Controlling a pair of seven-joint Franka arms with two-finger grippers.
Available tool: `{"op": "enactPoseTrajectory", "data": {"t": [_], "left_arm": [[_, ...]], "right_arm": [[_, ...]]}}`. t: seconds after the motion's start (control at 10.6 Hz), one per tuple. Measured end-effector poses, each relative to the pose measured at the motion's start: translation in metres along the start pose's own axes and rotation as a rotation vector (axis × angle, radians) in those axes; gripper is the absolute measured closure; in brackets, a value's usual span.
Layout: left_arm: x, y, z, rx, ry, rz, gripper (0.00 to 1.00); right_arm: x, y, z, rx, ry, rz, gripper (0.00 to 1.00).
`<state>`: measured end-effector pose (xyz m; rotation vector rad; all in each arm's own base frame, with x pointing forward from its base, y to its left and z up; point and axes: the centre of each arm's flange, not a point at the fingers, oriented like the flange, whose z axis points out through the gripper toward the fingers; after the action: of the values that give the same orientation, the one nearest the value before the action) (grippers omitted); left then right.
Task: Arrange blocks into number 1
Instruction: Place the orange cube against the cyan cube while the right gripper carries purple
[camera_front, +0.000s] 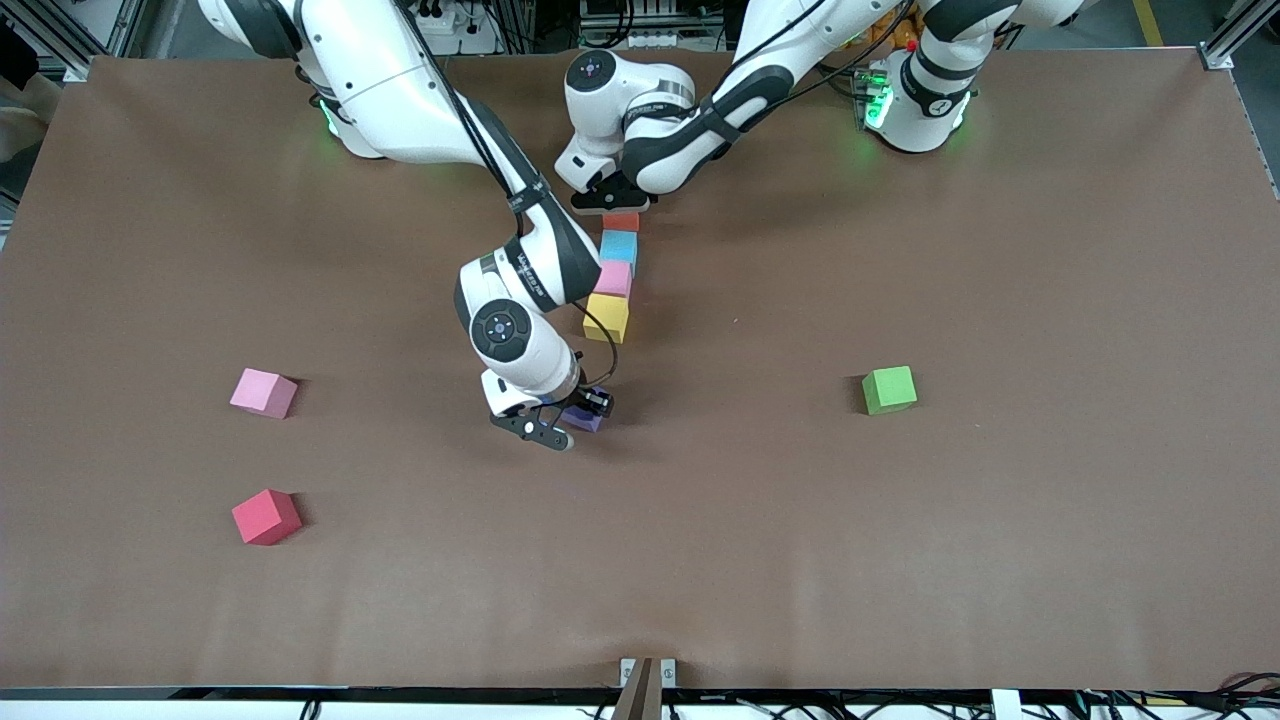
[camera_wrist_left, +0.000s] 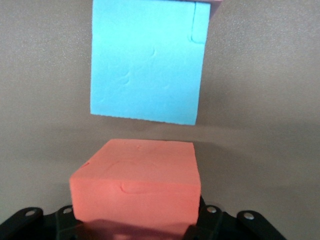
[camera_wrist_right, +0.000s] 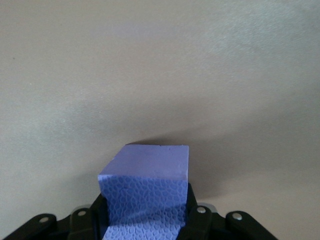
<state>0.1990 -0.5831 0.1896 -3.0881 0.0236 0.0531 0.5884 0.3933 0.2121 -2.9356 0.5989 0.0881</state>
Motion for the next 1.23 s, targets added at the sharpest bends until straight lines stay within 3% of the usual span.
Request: {"op": "enactPoseTrajectory", "data": {"t": [0.28, 0.57, 1.23], "left_arm": [[0.002, 0.001, -0.001, -0.003, 0.002, -0.003, 0.36], [0.002, 0.000, 0.002, 0.002, -0.002, -0.005, 0.36], [0.016, -0.002, 0.007, 0.008, 0.002, -0.021, 0.36]], "right_arm": [[0.006, 0.015, -0.011, 0.001, -0.015, -0.002, 0.44], [-0.026, 0.002, 0.001, -0.015, -0.039, -0.051, 0.44], [-0.046, 0.004, 0.006, -0.029, -0.063, -0.073, 0.44]]}}
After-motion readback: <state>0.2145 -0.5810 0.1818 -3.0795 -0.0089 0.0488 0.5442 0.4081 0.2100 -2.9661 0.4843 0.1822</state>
